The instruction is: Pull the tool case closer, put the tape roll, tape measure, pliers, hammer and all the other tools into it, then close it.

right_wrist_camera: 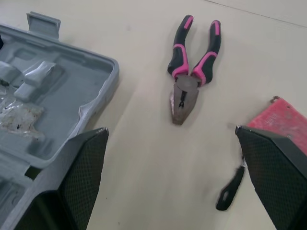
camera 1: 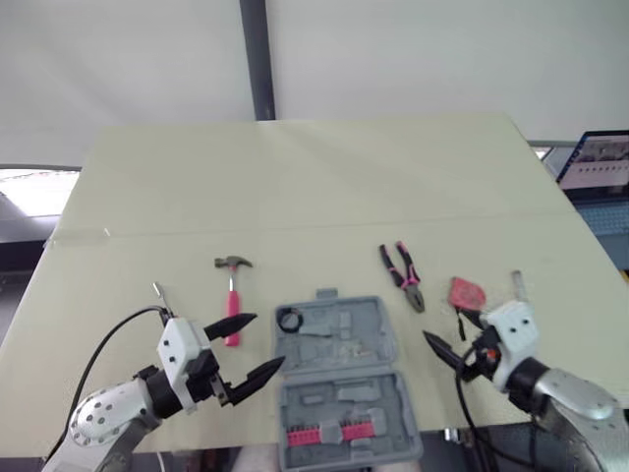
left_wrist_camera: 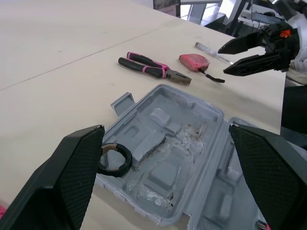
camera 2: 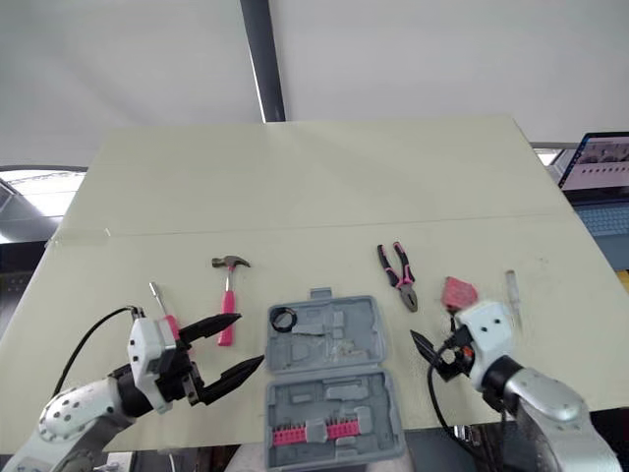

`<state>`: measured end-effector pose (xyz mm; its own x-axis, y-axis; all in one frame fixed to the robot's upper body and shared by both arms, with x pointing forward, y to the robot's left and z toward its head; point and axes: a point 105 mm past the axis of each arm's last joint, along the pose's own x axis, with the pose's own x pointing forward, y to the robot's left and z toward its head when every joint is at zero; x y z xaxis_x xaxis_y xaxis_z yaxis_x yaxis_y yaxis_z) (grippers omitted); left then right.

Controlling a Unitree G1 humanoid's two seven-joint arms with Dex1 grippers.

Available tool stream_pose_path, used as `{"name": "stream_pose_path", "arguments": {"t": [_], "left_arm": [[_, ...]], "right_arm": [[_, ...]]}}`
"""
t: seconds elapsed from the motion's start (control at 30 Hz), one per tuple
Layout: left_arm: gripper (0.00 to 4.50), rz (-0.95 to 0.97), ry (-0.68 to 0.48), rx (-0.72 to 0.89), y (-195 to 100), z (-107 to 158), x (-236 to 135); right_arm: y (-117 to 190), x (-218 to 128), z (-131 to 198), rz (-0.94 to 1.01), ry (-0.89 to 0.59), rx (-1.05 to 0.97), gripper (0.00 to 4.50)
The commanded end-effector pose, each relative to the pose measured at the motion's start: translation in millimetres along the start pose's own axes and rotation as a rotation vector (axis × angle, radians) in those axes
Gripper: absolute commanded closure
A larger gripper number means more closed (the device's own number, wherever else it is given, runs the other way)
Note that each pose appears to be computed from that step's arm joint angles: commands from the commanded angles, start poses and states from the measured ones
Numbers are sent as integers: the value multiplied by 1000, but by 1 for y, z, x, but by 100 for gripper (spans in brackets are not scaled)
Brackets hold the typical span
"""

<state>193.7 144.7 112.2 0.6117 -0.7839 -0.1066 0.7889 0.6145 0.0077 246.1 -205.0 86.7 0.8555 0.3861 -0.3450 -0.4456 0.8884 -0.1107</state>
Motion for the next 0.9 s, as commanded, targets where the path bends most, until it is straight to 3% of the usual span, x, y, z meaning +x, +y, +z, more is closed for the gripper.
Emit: {"name": "stream_pose_path", "arguments": {"t": [0.03, 0.27, 0.47, 0.73, 0.9], "left_arm": [[4, 12, 3, 18, -5, 4, -7], [4, 33, 18, 29, -7, 4, -12], [4, 43, 19, 33, -9, 6, -12], [4, 28, 12, 40, -11, 10, -8], [4, 11, 6, 46, -11, 13, -5]], "right_arm": [[-10, 16, 4, -62, 29, 32, 0], [-23, 47, 6, -121, 84, 100, 0], [-33, 52, 12, -156, 65, 96, 0], [-59, 27, 18, -311, 44, 119, 0], [-54, 7, 13, -362, 57, 184, 0]]}}
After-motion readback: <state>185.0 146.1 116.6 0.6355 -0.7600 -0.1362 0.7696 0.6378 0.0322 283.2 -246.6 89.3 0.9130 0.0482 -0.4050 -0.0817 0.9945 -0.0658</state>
